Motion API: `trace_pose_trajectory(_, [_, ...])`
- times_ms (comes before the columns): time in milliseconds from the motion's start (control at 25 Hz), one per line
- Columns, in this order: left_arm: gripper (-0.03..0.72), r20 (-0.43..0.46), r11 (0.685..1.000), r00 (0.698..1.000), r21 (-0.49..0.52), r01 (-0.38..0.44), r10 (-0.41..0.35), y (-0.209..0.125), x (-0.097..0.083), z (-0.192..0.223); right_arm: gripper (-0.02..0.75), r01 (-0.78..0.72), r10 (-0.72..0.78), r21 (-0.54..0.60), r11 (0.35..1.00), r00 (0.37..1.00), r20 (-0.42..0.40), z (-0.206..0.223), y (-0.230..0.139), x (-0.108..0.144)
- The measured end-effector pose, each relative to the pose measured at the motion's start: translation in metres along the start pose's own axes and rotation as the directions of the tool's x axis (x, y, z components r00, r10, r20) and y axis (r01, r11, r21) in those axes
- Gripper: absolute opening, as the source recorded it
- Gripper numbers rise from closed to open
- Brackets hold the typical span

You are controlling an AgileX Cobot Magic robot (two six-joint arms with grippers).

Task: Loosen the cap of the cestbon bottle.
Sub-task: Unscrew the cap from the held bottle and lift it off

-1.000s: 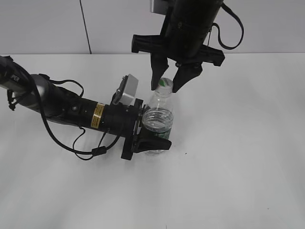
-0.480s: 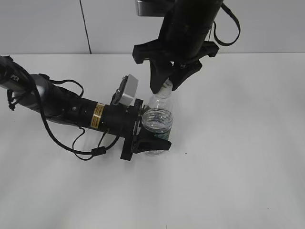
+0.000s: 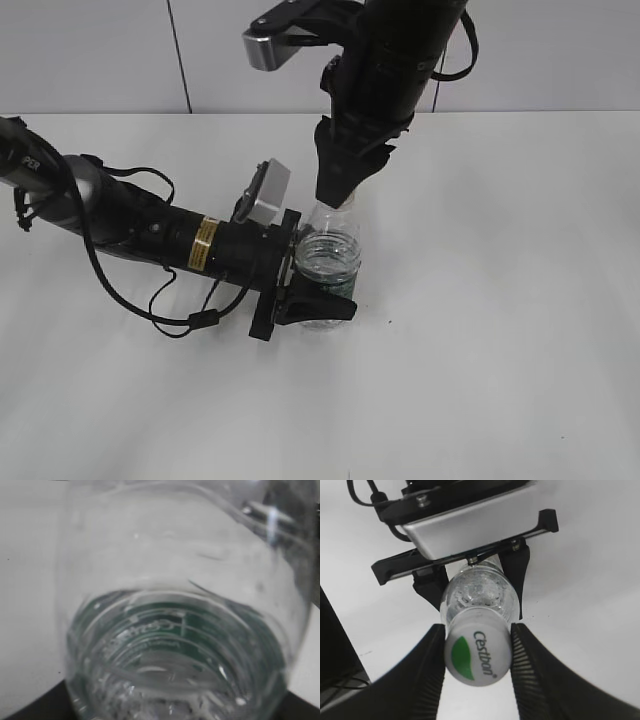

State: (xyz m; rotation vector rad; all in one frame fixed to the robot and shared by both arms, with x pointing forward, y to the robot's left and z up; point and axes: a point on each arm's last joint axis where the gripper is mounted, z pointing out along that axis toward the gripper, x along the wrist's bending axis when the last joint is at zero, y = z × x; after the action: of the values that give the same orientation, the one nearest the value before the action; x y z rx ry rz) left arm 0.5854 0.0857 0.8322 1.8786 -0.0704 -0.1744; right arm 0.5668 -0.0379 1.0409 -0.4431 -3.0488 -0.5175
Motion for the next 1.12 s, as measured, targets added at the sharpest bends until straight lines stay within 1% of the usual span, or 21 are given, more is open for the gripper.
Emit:
trace_pose_trajectory(120, [0.405,0.001,1.000,1.000,0.001,-0.001,0.001,-0.0001,-0.0001,0.0000,0.303,0.126,-0.126,-0.001,0.992,0.992,-0.001,-0.0001,0.0001,0.0001])
trace_pose_trajectory(280, [0.405,0.001,1.000,1.000,0.001,-0.003,0.003,-0.0001,-0.0001,0.0000,0.303,0.284,-0.284,-0.002,0.959,0.959,0.000,-0.0005,0.0003,0.0000])
trace_pose_trajectory(400, [0.405,0.001,1.000,1.000,0.001,-0.004,0.004,-0.0001,-0.0001,0.0000,0.303,0.397,-0.397,0.000,0.918,0.918,0.001,-0.0005,0.0002,-0.0001])
trace_pose_trajectory(600, [0.405,0.001,1.000,1.000,0.001,-0.001,0.001,-0.0001,-0.0001,0.0000,0.301,0.577,-0.577,0.001,0.817,0.817,0.003,-0.0009,0.0004,-0.0003])
trace_pose_trajectory(680, [0.405,0.001,1.000,1.000,0.001,-0.001,0.001,-0.0001,-0.0001,0.0000,0.301,0.610,-0.610,0.002,0.792,0.792,0.003,-0.0009,0.0004,-0.0003])
trace_pose_trajectory(760, [0.405,0.001,1.000,1.000,0.001,-0.001,0.001,-0.0001,-0.0001,0.0000,0.301,0.623,-0.623,0.002,0.783,0.783,0.003,-0.0009,0.0004,-0.0003])
trace_pose_trajectory(1120, [0.405,0.001,1.000,1.000,0.001,-0.001,0.001,-0.0001,-0.0001,0.0000,0.301,0.631,-0.631,0.002,0.776,0.776,0.003,-0.0009,0.0004,-0.0003])
